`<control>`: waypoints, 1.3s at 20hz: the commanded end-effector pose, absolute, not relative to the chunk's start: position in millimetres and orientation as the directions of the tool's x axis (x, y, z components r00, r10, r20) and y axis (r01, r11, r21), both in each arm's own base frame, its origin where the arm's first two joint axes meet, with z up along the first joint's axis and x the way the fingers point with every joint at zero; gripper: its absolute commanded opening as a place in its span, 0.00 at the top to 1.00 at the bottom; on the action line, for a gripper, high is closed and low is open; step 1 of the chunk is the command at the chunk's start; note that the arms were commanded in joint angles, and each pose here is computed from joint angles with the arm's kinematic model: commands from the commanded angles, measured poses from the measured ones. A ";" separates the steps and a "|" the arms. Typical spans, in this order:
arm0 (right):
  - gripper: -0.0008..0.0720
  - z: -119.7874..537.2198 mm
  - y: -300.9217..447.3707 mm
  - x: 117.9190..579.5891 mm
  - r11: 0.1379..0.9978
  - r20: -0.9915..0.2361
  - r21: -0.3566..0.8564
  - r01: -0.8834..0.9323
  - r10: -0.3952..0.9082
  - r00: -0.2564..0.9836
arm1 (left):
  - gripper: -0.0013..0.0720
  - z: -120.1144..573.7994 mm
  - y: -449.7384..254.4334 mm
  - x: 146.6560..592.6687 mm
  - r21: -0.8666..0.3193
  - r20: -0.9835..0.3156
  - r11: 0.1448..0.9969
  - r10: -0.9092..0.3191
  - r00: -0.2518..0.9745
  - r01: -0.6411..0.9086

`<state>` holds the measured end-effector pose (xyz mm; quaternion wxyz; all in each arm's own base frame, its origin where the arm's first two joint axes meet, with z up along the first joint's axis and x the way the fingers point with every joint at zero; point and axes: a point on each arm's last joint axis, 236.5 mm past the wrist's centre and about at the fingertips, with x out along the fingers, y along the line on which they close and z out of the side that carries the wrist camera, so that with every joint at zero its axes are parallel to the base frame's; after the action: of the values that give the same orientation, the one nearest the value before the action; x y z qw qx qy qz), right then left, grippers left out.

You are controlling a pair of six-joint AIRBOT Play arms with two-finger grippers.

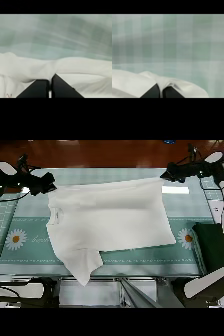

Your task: Fold the shirts.

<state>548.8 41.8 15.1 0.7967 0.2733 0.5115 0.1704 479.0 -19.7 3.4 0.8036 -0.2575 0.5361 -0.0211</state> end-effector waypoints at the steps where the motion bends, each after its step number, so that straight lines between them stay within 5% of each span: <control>1: 0.96 11.5 28.1 497.7 0.794 -0.772 0.608 0.003 0.590 0.236 | 0.95 -5.2 -33.8 433.2 -0.398 -0.900 0.907 -0.357 0.252 -0.138; 7: 0.96 -44.1 18.6 442.7 0.835 -0.838 0.545 0.075 0.545 0.025 | 0.95 -65.7 -35.2 359.7 -0.350 -0.935 0.921 -0.355 -0.002 -0.172; 15: 0.94 -84.6 22.3 425.1 0.830 -0.836 0.545 0.121 0.549 -0.003 | 0.95 -76.6 -36.1 351.0 -0.347 -0.934 0.920 -0.357 -0.026 -0.185; 16: 0.67 -85.4 20.9 428.4 0.832 -0.840 0.540 0.128 0.543 0.012 | 0.92 -76.9 -36.3 350.3 -0.346 -0.933 0.918 -0.358 -0.029 -0.195; 17: 0.42 -85.0 20.9 428.8 0.831 -0.839 0.540 0.135 0.544 0.013 | 0.68 -76.7 -36.6 347.7 -0.346 -0.932 0.917 -0.360 -0.040 -0.198; 18: 0.42 -83.0 20.3 428.5 0.830 -0.839 0.540 0.138 0.543 0.013 | 0.33 -75.7 -36.1 343.8 -0.345 -0.931 0.918 -0.362 -0.056 -0.198; 26: 0.42 -2.2 -45.0 413.6 0.849 -0.869 0.479 0.223 0.424 0.256 | 0.29 -20.9 23.7 296.2 -0.279 -0.960 0.913 -0.267 0.082 -0.298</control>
<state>420.9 -24.1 -25.8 0.7126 0.2638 0.6419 0.1032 323.5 0.8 -35.1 0.6891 -0.2035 0.6951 -0.0238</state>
